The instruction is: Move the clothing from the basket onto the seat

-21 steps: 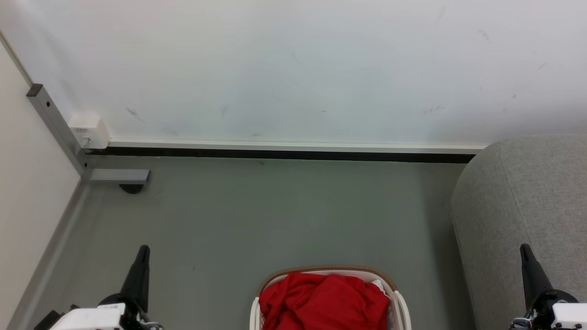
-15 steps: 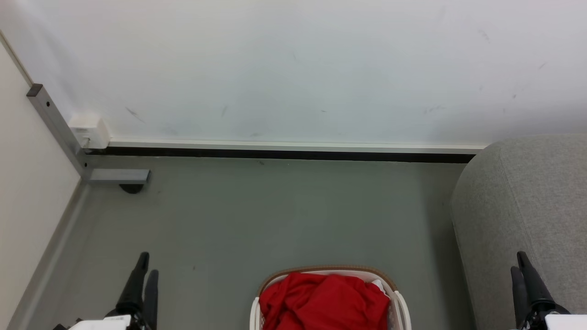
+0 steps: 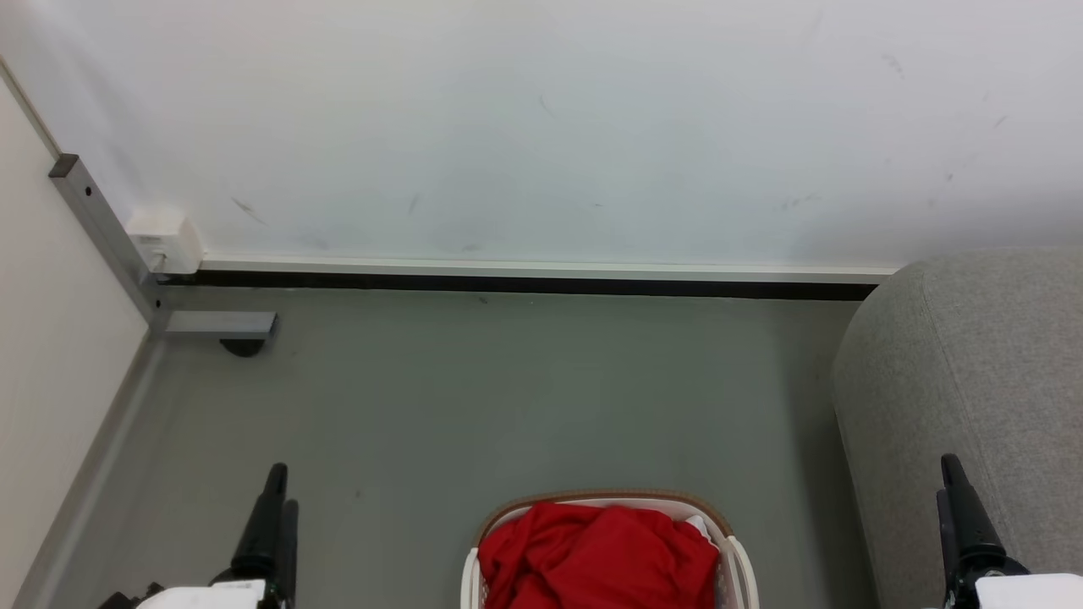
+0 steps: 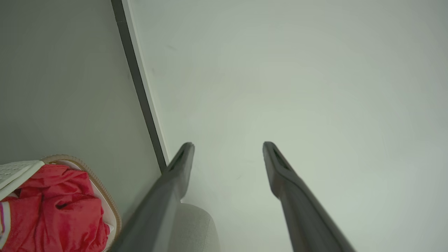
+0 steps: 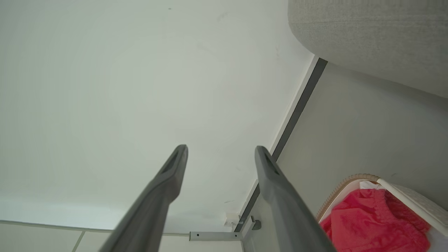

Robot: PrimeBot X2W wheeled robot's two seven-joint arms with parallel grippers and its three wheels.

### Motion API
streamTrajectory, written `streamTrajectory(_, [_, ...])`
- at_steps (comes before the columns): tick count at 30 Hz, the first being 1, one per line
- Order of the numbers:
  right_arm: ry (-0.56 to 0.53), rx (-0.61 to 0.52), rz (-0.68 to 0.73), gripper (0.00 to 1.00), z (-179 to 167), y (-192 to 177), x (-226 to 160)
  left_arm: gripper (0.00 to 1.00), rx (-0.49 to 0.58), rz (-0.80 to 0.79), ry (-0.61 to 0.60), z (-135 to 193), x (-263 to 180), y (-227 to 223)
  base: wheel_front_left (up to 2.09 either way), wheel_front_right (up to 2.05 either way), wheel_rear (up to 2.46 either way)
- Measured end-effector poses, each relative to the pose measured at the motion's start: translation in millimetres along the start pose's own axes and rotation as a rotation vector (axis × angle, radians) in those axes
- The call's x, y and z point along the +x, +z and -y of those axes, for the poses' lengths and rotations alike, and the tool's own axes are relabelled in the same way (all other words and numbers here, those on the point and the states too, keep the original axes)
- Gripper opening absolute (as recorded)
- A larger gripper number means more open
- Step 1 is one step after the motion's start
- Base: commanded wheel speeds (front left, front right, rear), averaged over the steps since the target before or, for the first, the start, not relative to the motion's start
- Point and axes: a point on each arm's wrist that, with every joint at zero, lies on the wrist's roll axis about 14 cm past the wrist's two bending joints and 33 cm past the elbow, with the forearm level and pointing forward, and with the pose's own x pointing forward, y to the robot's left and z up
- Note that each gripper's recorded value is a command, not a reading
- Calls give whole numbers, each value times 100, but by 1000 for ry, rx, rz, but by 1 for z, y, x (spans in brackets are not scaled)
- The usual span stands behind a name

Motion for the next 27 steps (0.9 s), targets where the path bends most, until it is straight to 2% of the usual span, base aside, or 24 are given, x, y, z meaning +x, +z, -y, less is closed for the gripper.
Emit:
streamTrajectory(7, [13,-132,-2,100,-5,-3,1,100,93,1,2,3,1,-3,0,0,0])
streamTrajectory(27, [91,-537,2,100,-25,-10,3,100,446,5,8,10,2,-15,0,0,0])
